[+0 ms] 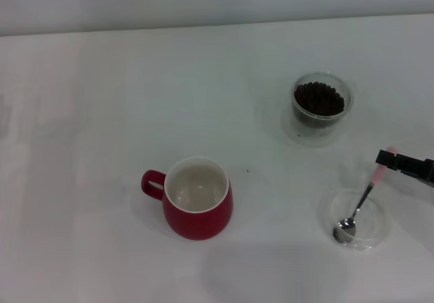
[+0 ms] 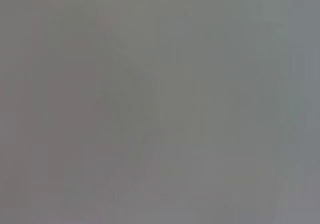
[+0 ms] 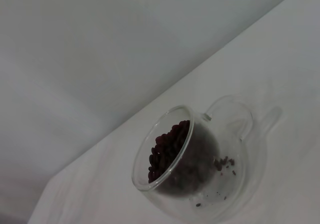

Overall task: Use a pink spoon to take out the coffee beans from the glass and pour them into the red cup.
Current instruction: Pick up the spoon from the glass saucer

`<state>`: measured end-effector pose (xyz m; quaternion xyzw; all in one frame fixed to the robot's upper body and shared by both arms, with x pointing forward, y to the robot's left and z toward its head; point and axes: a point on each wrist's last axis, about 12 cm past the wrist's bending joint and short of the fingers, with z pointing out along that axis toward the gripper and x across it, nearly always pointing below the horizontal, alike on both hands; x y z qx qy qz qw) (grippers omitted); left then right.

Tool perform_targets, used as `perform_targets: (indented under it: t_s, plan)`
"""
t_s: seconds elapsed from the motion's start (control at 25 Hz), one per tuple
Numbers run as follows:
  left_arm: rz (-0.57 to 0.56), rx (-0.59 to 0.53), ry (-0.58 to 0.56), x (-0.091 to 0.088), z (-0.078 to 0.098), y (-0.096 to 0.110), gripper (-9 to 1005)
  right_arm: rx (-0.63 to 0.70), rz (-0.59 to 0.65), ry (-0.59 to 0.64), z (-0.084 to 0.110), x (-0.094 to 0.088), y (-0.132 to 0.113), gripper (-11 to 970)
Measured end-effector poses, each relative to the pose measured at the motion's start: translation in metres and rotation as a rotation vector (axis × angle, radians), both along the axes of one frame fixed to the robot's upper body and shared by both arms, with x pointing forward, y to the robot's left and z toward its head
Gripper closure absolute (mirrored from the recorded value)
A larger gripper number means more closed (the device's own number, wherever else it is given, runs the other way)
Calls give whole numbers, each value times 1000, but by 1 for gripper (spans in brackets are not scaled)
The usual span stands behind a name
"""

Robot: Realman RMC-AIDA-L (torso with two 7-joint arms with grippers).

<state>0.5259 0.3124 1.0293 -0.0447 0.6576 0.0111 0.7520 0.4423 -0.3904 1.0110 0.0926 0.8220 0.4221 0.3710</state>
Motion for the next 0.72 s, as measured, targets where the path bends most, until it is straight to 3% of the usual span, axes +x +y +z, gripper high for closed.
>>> perform_targets:
  t_s: [0.32, 0.72]
  plan:
    - [2, 3, 2, 0, 0, 1, 195, 7, -5, 8, -1, 0, 2, 620]
    - [6, 11, 5, 0, 0, 4, 196, -23, 25, -2, -1, 14, 10, 636]
